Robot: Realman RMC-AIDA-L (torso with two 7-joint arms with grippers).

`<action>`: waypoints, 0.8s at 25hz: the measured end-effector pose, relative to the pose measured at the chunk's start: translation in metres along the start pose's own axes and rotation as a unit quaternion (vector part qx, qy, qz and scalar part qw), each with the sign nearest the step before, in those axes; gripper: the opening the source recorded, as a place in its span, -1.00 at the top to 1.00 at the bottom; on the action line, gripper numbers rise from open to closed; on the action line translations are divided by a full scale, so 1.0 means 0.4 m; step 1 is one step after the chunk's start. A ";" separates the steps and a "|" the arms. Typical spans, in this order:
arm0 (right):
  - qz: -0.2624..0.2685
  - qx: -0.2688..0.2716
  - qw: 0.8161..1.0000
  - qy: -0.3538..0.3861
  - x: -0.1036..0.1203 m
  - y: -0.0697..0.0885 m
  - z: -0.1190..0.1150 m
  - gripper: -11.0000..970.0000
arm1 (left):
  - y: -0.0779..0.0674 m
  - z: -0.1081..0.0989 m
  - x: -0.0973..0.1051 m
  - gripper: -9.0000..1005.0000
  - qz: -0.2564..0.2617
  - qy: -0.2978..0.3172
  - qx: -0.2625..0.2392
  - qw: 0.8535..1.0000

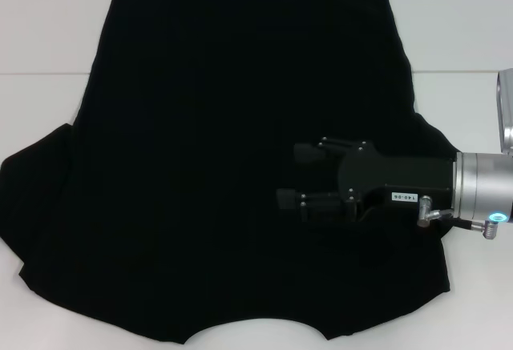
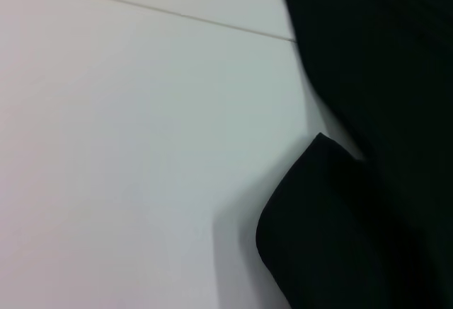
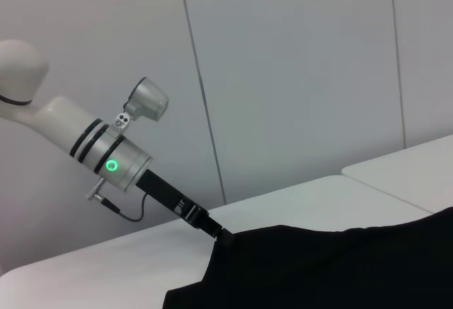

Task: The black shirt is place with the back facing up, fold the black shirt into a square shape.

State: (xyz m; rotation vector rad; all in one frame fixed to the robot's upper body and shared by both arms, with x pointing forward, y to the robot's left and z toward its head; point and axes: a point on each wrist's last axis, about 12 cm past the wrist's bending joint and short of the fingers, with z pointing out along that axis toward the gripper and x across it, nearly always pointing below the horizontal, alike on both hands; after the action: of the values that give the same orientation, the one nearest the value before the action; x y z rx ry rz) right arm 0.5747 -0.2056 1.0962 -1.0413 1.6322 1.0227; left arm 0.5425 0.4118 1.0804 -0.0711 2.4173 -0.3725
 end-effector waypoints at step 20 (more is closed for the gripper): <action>0.014 0.000 1.000 -0.012 0.002 0.003 0.011 -0.88 | 0.037 -0.018 -0.009 0.98 -0.001 -0.021 -0.044 0.999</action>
State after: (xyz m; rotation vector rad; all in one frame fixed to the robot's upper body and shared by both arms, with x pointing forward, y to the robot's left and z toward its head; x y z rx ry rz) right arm 0.5746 -0.2012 1.0944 -1.0035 1.6314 1.0505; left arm 0.5413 0.4284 1.0836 -0.1198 2.3925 -0.2624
